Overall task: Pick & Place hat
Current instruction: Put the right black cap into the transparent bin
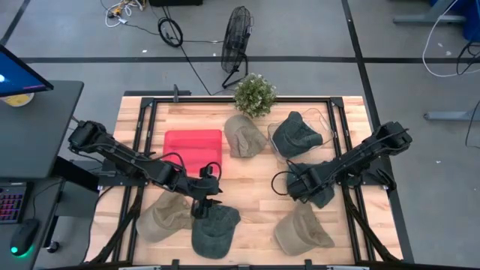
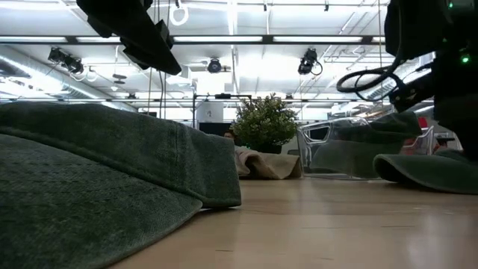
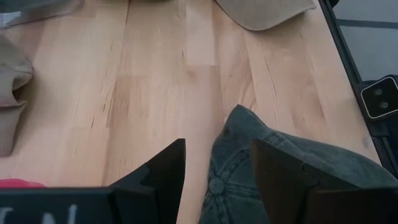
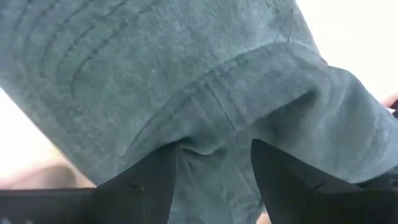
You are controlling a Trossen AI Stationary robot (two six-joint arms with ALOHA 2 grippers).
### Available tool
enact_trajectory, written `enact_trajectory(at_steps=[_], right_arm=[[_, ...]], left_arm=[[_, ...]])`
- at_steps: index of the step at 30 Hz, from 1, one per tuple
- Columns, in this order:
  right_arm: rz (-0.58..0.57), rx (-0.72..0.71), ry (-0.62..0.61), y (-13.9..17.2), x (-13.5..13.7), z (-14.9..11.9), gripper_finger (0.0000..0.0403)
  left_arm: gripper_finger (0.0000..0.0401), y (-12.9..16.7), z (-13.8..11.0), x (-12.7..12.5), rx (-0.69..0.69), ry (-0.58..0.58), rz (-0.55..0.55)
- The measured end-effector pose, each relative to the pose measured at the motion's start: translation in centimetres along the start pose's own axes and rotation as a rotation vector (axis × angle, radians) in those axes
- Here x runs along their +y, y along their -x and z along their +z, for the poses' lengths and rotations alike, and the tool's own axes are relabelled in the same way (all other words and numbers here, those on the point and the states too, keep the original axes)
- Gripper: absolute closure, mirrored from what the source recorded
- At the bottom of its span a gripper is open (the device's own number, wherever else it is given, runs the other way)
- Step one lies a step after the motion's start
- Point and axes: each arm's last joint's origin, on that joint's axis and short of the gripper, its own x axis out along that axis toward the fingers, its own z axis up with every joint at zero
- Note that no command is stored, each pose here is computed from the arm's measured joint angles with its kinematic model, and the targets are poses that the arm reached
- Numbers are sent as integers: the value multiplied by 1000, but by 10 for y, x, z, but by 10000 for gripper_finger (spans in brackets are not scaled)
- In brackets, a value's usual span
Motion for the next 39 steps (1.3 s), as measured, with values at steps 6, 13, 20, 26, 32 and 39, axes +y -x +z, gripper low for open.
enact_trajectory(at_steps=[6,13,20,26,32,39], right_arm=[[-39,15,-9,-14,-7,-3,246],[-30,18,50,-21,-9,-4,389],[-81,16,124,24,-3,-1,394],[-117,-104,169,97,-2,0,396],[-57,-360,383,150,-3,4,400],[-398,-679,639,163,-13,22,401]], left_arm=[[218,0,0,0,0,-1,0],[218,0,0,0,2,-2,1],[218,0,0,0,3,-1,1],[218,0,0,1,-4,-1,23],[218,0,0,1,-4,-1,27],[218,0,0,1,-3,-2,28]])
